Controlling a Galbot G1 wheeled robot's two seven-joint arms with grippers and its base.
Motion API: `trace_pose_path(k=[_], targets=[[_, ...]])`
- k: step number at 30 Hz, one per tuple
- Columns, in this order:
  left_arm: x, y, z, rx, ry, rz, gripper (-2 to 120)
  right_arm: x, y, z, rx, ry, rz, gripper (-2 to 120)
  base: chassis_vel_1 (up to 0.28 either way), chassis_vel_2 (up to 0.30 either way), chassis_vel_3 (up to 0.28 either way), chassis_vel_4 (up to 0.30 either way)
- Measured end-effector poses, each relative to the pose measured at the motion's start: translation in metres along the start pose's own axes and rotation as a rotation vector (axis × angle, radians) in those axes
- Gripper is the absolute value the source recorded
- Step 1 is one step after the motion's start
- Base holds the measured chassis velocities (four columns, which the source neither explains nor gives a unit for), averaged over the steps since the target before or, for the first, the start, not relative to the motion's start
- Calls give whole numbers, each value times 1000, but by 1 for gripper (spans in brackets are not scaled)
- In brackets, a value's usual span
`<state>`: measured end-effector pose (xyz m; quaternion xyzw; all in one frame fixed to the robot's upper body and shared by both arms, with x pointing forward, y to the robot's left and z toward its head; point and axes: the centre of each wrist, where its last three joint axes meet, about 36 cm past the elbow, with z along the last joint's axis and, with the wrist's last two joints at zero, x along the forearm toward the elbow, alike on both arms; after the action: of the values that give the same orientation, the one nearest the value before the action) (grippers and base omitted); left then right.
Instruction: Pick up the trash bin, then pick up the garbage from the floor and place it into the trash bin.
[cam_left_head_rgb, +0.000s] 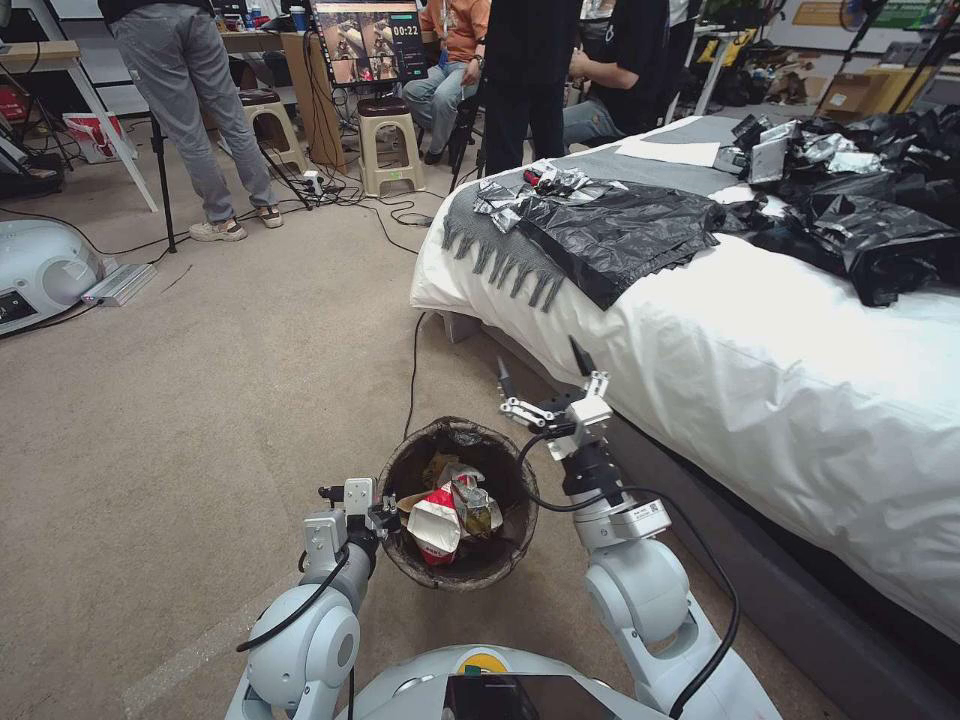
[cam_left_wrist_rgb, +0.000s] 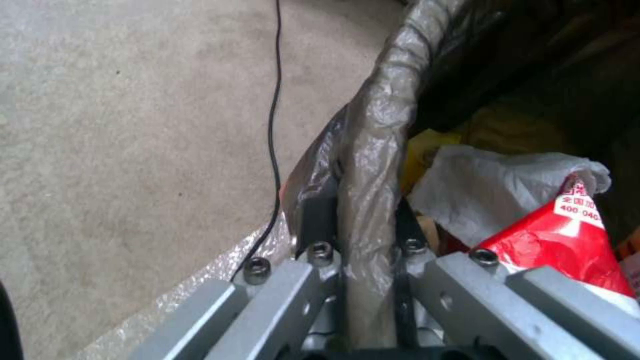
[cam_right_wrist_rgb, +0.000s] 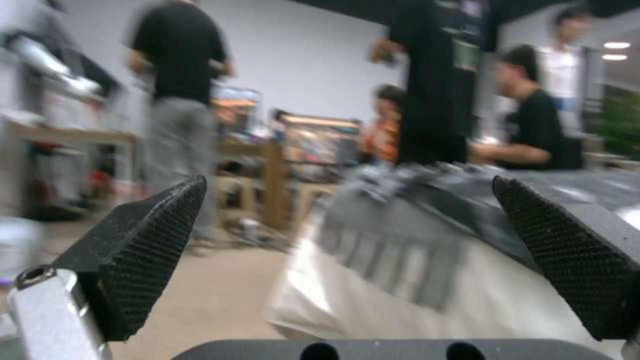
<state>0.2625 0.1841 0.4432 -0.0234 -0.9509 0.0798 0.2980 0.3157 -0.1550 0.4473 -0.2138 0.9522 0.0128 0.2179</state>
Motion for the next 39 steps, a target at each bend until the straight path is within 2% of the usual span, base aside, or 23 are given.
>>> trace_pose_path(k=[8, 11, 14, 18, 20, 25, 39], targets=[[-1, 2, 0, 0, -22, 18, 0, 10, -6, -1, 42, 36, 156, 100, 0, 0, 0, 0], [-1, 3, -1, 0, -32, 17, 0, 30, -18, 14, 113, 120, 292, 100, 0, 0, 0, 0], [0, 3, -1, 1, -40, 19, 0, 43, -23, 25, 133, 154, 320, 100, 0, 0, 0, 0], [0, 3, -2, 2, -48, 21, 0, 56, -22, 34, 131, 182, 329, 100, 0, 0, 0, 0], [0, 3, -2, 5, -55, 21, 0, 71, -17, 52, 118, 225, 335, 100, 0, 0, 0, 0], [0, 3, -2, 7, -68, 17, 0, 83, -11, 74, 113, 263, 339, 100, 0, 0, 0, 0], [-1, 4, -1, 11, -75, 25, 0, 81, -12, 77, 111, 260, 325, 100, 0, 0, 0, 0]])
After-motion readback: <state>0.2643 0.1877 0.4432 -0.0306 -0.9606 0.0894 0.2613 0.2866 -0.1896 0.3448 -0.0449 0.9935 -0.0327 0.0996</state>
